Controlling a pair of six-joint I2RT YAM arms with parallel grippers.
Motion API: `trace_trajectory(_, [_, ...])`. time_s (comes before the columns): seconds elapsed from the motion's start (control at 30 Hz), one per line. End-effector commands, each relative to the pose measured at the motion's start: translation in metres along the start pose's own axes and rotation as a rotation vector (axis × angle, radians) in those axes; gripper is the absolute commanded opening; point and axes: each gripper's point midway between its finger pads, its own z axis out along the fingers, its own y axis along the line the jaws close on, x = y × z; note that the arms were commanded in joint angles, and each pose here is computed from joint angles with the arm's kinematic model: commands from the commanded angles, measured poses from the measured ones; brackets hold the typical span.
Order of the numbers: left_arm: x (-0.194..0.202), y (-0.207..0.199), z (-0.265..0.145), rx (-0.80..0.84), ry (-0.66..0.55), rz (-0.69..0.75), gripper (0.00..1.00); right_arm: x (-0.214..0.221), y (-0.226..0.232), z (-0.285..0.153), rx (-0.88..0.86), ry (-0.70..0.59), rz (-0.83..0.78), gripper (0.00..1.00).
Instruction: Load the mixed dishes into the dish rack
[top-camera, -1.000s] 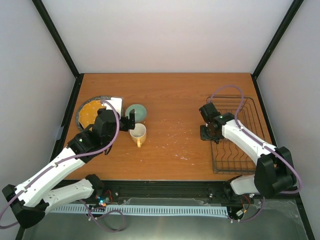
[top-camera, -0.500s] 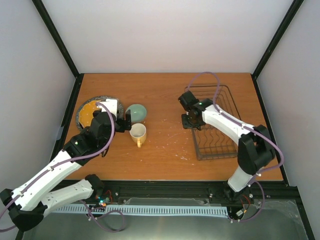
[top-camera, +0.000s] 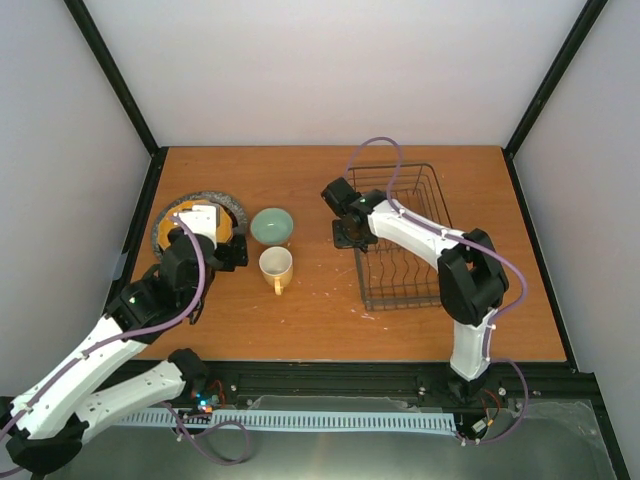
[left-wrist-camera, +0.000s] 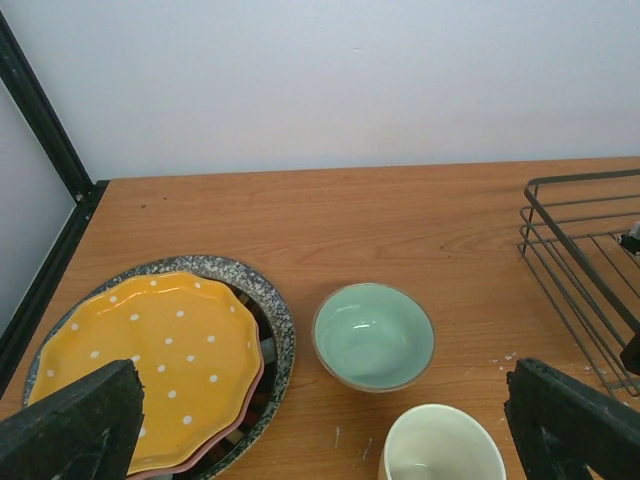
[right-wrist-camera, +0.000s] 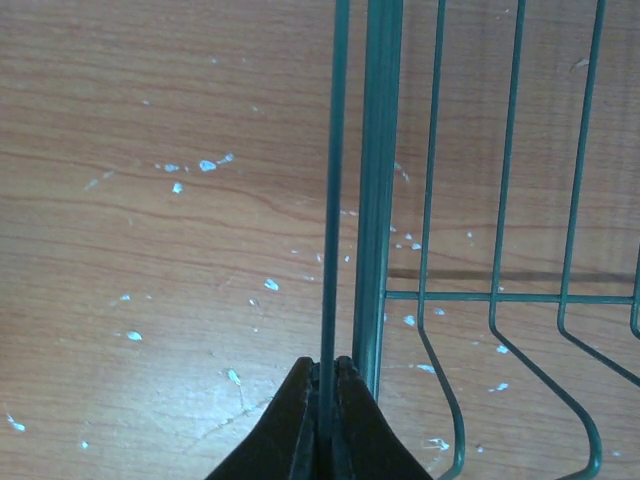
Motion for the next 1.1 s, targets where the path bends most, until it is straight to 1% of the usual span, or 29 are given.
trace_trajectory(0.0, [-0.002,0.007,-0.007,-0.013,-0.012,0.003,1.0,-0.017,0.015,-0.002,-0.017,-0.052,0.085,0.03])
trace_trajectory(0.2, [-0.008,0.011,-0.012,-0.021,-0.022,0.016,1.0,-0.038,0.028,-0.005,-0.039,-0.078,0.128,0.03])
trace_trajectory(0.43, [-0.013,0.019,-0.023,-0.016,-0.06,-0.037,1.0,-0.051,0.049,0.001,-0.055,-0.071,0.133,0.03])
trace_trajectory(0.53, [-0.012,0.02,-0.023,-0.017,-0.054,-0.045,1.0,-0.052,0.053,0.002,-0.059,-0.07,0.127,0.03])
trace_trajectory(0.7, [-0.001,0.0,-0.006,0.019,0.001,0.024,1.0,-0.045,0.053,0.003,-0.046,-0.06,0.114,0.04])
trace_trajectory(0.77, [0.011,-0.012,0.008,0.025,0.057,0.067,1.0,-0.043,0.051,0.002,-0.038,-0.063,0.115,0.18])
trace_trajectory(0.83, [0.027,-0.022,0.021,0.029,0.13,0.101,1.0,-0.043,0.047,-0.005,-0.026,-0.085,0.117,0.39])
trace_trajectory(0.87, [0.036,-0.029,0.029,0.031,0.17,0.118,0.99,-0.044,0.045,-0.008,-0.023,-0.096,0.117,0.47])
trace_trajectory(0.97, [0.051,-0.044,0.043,0.058,0.241,0.124,0.96,-0.047,0.041,-0.015,-0.009,-0.115,0.117,0.56])
trace_trajectory(1.07, [0.055,-0.042,0.053,0.033,0.273,0.106,0.88,-0.05,0.037,-0.025,-0.006,-0.133,0.12,0.58])
